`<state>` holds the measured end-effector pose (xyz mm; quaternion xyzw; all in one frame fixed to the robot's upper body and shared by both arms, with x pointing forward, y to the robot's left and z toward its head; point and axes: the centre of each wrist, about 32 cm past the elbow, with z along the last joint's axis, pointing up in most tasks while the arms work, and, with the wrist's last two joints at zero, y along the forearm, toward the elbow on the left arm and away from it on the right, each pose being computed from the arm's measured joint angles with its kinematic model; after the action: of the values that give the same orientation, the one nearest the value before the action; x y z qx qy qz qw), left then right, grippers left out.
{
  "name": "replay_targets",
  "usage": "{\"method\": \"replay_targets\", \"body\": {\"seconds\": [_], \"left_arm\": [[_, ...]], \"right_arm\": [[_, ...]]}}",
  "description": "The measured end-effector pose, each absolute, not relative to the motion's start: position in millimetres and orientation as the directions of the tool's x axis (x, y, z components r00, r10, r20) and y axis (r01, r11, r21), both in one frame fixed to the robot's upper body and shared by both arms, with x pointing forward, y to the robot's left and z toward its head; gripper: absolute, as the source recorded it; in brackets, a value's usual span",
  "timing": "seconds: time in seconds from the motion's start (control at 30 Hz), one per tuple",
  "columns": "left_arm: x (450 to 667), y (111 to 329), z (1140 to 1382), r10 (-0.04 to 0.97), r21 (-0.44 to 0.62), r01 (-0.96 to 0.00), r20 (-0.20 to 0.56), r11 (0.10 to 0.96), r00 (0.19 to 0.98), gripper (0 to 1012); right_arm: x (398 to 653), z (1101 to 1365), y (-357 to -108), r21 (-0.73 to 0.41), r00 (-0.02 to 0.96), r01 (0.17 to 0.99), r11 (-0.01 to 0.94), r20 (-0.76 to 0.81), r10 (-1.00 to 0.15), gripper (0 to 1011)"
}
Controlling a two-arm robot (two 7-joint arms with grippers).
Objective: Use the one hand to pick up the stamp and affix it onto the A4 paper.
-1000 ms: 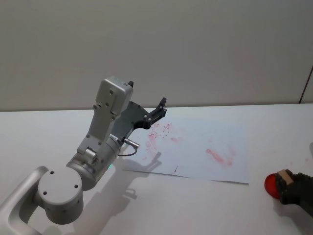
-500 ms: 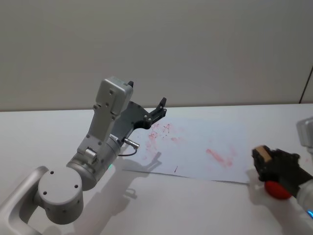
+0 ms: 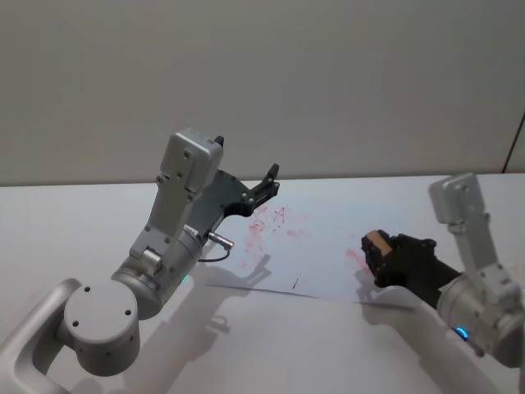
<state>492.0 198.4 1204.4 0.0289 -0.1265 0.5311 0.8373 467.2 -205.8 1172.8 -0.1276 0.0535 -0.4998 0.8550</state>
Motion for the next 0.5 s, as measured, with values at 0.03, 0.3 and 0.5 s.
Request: {"method": "replay_targets", "body": {"seconds": [0.03,0.3,0.5], "left_arm": [[492,198,1204,0.882,-0.086,-0.897,0.242,0.434,0.404,1001],[492,198,1204,0.882,-0.086,-0.897,0.242,0.434,0.404,1001],[492,198,1204,0.882,-0.086,-0.897,0.242,0.434,0.404,1001]], "right_arm": [[469,1172,-204,-0.275,0.497,0.839,0.47,0.035,-0.867,219],[480,1161,-191,-0.337,0.518,0.812,0.477,0.04,-0.854,219],[484,1155,-185,-0.371,0.525,0.798,0.475,0.041,-0.85,219]]}}
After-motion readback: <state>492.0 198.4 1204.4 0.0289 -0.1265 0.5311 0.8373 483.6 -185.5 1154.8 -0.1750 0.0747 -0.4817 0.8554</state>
